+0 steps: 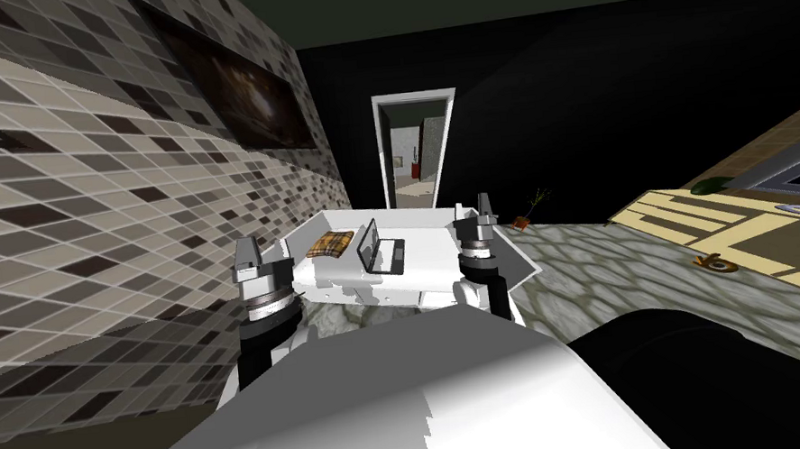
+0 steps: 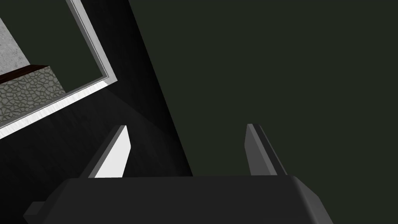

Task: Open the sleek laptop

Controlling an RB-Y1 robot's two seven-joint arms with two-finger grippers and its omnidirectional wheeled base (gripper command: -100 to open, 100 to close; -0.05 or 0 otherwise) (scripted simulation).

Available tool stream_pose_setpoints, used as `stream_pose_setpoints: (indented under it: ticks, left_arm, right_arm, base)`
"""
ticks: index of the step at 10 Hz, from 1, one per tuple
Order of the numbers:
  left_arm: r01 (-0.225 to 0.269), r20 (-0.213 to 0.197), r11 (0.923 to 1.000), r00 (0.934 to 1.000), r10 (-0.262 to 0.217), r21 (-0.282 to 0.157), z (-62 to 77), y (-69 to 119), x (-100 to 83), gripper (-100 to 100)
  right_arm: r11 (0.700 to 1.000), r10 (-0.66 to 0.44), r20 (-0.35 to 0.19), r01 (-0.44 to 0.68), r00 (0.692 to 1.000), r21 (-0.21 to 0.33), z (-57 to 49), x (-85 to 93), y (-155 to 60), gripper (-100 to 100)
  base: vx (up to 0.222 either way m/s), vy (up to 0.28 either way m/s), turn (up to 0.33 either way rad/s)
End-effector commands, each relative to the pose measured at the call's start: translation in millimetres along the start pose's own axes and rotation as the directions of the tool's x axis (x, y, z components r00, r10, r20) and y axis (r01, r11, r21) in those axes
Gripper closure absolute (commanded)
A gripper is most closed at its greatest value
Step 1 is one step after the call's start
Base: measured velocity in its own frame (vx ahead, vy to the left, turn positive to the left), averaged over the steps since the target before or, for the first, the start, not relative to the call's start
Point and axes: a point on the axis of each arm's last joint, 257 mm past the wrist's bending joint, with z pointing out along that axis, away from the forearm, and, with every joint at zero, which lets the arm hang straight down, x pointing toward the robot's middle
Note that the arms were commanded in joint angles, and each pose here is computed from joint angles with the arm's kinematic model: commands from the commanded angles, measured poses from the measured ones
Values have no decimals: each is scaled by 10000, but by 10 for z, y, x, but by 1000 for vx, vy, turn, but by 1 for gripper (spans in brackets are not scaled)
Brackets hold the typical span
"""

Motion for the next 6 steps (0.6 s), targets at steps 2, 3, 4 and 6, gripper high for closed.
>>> stream_pose_setpoints:
  ticks: [2, 3, 4, 6]
  left_arm:
    - [0, 0, 10000, 10000, 0, 1, 0, 0, 0, 0]
    - [0, 0, 10000, 10000, 0, 2, 0, -1, 0, 0]
    - [0, 0, 10000, 10000, 0, 2, 0, -1, 0, 0]
    - [0, 0, 10000, 10000, 0, 3, 0, -1, 0, 0]
  right_arm:
    - [10000, 0, 0, 0, 10000, -1, 0, 0, 0, 0]
    - [10000, 0, 0, 0, 10000, -2, 0, 0, 1, 0]
    - [10000, 0, 0, 0, 10000, -2, 0, 0, 1, 0]
    - [10000, 0, -1, 0, 10000, -3, 0, 0, 1, 0]
  base:
    - [0, 0, 0]
    - [0, 0, 0]
    - [0, 0, 0]
    - [0, 0, 0]
